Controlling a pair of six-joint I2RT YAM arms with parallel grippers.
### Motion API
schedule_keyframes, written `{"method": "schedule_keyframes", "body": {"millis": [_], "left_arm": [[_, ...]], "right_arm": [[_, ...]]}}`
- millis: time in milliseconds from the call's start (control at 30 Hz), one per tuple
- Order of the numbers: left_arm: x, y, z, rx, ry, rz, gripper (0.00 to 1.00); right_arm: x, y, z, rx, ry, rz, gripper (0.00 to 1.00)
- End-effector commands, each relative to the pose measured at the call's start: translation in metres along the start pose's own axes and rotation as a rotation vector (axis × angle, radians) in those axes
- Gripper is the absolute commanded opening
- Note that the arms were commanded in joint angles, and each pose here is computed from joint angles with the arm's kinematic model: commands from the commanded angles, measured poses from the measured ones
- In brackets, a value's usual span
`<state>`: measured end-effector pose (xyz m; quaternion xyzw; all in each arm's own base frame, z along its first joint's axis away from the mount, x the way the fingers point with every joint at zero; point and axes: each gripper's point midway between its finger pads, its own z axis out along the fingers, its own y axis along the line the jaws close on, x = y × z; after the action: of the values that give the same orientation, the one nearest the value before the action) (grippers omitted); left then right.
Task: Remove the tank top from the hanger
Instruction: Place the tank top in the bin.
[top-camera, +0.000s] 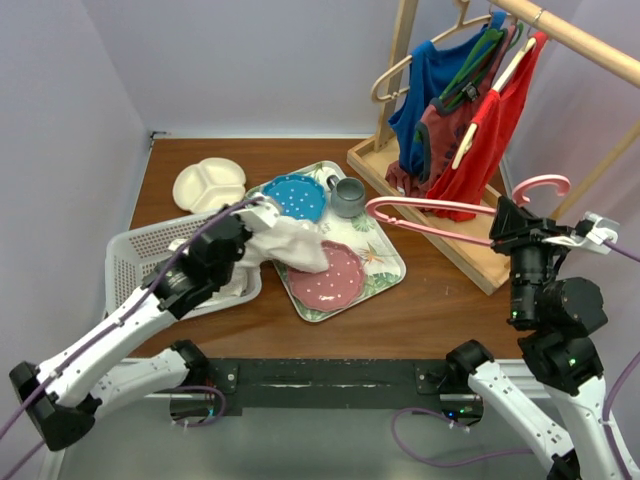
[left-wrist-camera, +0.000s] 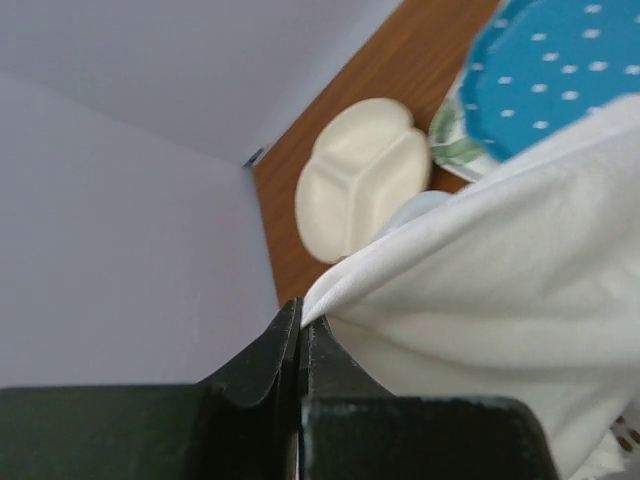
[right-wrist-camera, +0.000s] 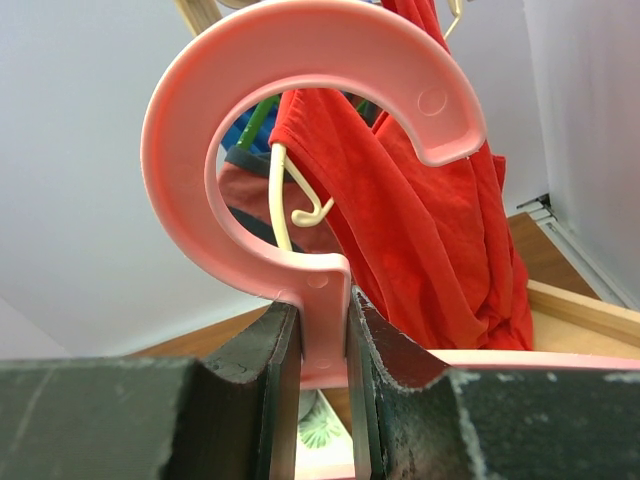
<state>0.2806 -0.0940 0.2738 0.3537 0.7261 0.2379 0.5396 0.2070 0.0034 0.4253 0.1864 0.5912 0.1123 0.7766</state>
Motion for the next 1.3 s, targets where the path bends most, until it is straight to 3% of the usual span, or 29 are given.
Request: {"method": "schedule_keyframes", "body": {"millis": [0, 133, 533, 667, 867, 1067, 1267], "left_arm": [[0.022, 0.091, -0.025, -0.324, 0.024, -0.173, 0.00], [0.049, 0.132, -0.047, -0.510, 0.127, -0.198, 0.00], [0.086, 0.156, -0.060, -0.662, 0.272, -0.210, 0.00], [0.118, 0.137, -0.046, -0.707, 0.325, -0.261, 0.00], [0.150, 0.097, -0.017, -0.704, 0.290, -0.565, 0.00], [0.183, 0.065, -0.004, -0.725, 0.330, -0.710, 0.00], [0.193, 0.040, 0.014, -0.616, 0.340, -0.862, 0.00]], "right_arm": [[-0.008, 0.009, 0.003, -0.024, -0.021, 0.038, 0.00], [-0.008, 0.009, 0.003, -0.026, -0.016, 0.035, 0.00], [-0.012, 0.009, -0.002, -0.034, -0.014, 0.046, 0.00], [-0.008, 0.012, -0.001, -0.048, -0.006, 0.052, 0.00], [-0.002, 0.011, 0.000, -0.048, 0.011, 0.035, 0.00], [-0.004, 0.005, -0.001, -0.029, -0.005, 0.013, 0.00], [0.003, 0.004, 0.001, -0.026, -0.002, 0.007, 0.00]]}}
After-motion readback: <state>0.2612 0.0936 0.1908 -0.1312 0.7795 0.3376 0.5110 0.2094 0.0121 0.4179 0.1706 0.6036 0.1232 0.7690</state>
